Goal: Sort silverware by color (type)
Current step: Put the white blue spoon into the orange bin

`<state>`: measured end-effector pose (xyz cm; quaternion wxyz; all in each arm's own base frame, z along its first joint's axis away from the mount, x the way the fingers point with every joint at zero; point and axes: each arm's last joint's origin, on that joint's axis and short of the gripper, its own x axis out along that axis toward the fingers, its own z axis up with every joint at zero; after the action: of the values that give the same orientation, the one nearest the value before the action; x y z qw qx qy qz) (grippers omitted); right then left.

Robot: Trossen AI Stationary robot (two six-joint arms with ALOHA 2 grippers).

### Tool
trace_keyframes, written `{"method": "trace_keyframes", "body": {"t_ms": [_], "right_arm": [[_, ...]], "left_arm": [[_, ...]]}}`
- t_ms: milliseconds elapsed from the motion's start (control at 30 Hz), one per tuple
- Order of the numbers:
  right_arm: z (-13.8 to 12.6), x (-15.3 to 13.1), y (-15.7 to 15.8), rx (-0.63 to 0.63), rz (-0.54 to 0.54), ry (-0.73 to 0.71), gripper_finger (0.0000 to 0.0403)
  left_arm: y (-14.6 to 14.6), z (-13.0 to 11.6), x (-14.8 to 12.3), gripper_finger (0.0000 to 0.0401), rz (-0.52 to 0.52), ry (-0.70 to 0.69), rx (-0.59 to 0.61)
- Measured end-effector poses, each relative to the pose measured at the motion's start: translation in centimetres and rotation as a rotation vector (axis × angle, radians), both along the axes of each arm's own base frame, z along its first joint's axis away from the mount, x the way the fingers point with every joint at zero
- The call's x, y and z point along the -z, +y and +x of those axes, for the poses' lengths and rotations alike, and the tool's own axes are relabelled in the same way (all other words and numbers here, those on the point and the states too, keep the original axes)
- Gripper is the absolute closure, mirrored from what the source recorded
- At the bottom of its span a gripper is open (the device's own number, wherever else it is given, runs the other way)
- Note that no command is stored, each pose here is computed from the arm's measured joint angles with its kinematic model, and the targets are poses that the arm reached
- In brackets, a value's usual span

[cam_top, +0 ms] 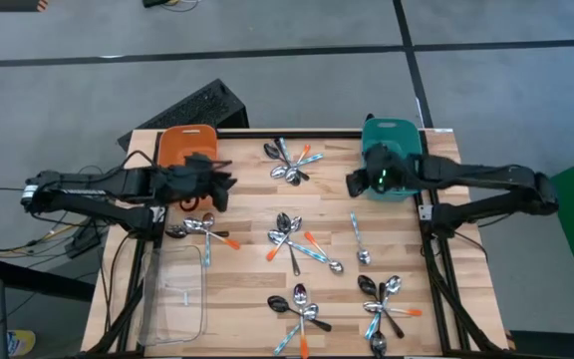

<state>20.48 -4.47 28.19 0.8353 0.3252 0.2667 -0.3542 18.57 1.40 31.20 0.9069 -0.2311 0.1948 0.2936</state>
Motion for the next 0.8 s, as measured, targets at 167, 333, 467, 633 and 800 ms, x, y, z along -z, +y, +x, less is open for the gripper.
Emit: {"method": "trace_keyframes", "body": {"t_ms": [167,333,467,633,800], "right_arm": [[0.7,2.1,3.8,0.030,0.091,0.116,0.0265],[2.2,5.5,7.2,-0.003,0.225,0.287,0.0269],[3.4,8.5,8.6,0.020,0.296,0.420,0.0265],[4.2,11.3,9.0,0.048,0.393,0.563,0.0246],[4.0,12.2,9.0,0.058,0.399,0.648,0.0218]], "left_arm": [[-0.7,-0.6,0.9,0.0290,-0.042,0.107,0.049],[-0.9,-1.2,1.7,0.0290,-0.071,0.213,0.096],[-0.9,-1.3,1.8,0.0285,-0.056,0.237,0.105],[-0.9,-1.3,1.8,0.0268,-0.063,0.235,0.097],[-0.8,-1.5,1.9,0.0246,-0.090,0.242,0.074]]}}
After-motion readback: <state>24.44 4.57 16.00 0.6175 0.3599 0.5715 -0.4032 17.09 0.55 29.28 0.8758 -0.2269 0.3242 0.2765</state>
